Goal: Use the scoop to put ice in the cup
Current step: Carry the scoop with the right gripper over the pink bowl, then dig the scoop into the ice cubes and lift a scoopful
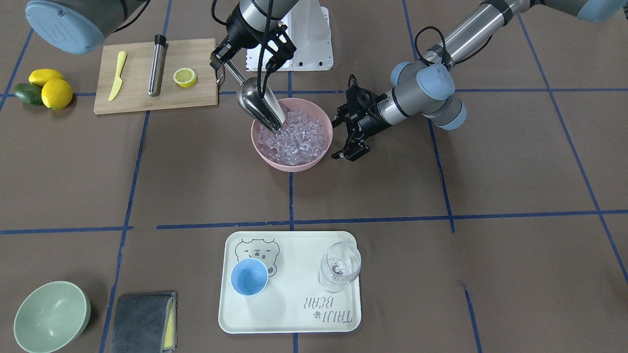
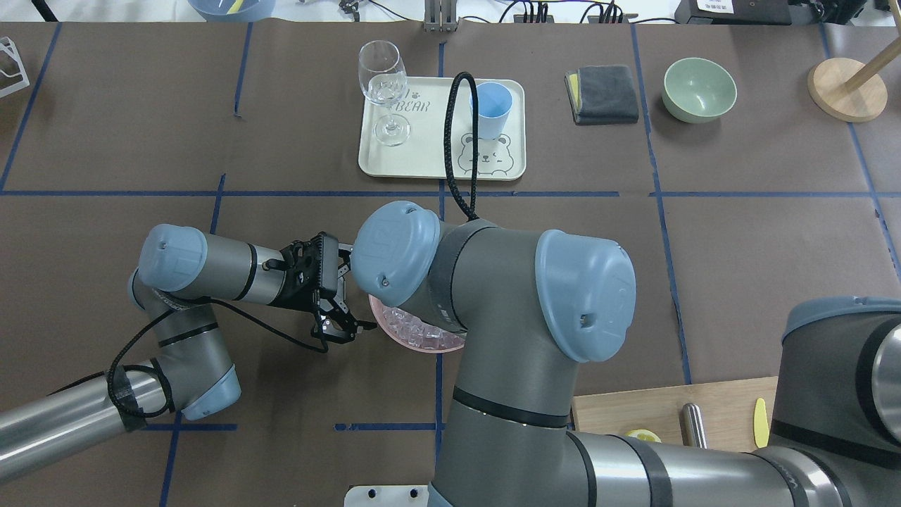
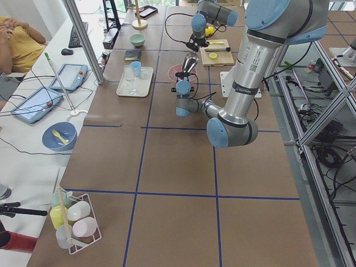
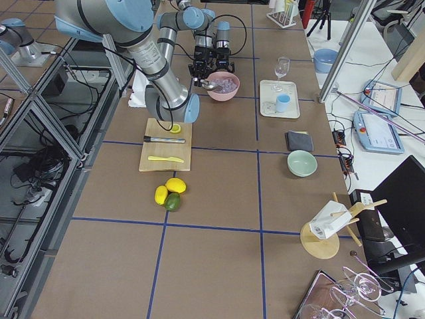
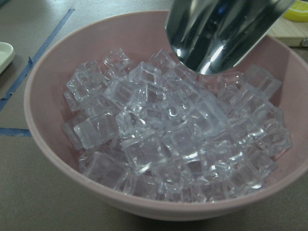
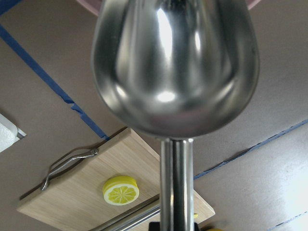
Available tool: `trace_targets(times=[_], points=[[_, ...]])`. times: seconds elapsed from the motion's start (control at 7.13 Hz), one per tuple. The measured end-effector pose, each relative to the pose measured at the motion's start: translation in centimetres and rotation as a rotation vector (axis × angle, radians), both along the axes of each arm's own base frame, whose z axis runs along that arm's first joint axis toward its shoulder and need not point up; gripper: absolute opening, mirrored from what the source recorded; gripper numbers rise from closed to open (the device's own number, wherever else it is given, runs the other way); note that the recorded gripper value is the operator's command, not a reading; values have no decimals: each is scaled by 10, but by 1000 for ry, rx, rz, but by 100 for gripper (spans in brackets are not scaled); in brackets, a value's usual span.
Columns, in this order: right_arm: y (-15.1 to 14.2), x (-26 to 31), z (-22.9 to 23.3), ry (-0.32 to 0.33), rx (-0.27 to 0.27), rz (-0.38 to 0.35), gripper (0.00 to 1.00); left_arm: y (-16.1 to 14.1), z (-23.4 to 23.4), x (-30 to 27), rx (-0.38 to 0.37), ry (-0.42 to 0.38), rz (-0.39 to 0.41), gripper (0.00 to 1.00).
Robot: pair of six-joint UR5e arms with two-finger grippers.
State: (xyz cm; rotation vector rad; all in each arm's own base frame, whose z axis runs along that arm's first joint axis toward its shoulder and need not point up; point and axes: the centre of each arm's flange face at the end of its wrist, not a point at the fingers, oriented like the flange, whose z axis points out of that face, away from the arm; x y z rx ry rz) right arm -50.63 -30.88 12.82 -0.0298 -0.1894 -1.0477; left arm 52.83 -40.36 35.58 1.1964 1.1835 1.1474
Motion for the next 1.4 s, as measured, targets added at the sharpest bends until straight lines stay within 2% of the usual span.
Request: trace_targets(times=[0.84, 1.4], points=[[-16, -57, -7, 59, -9, -8, 0, 0, 0, 0, 0, 0, -1, 100], [-21, -70, -2, 33, 6, -6, 0, 0, -1, 0, 1, 1, 0, 100]])
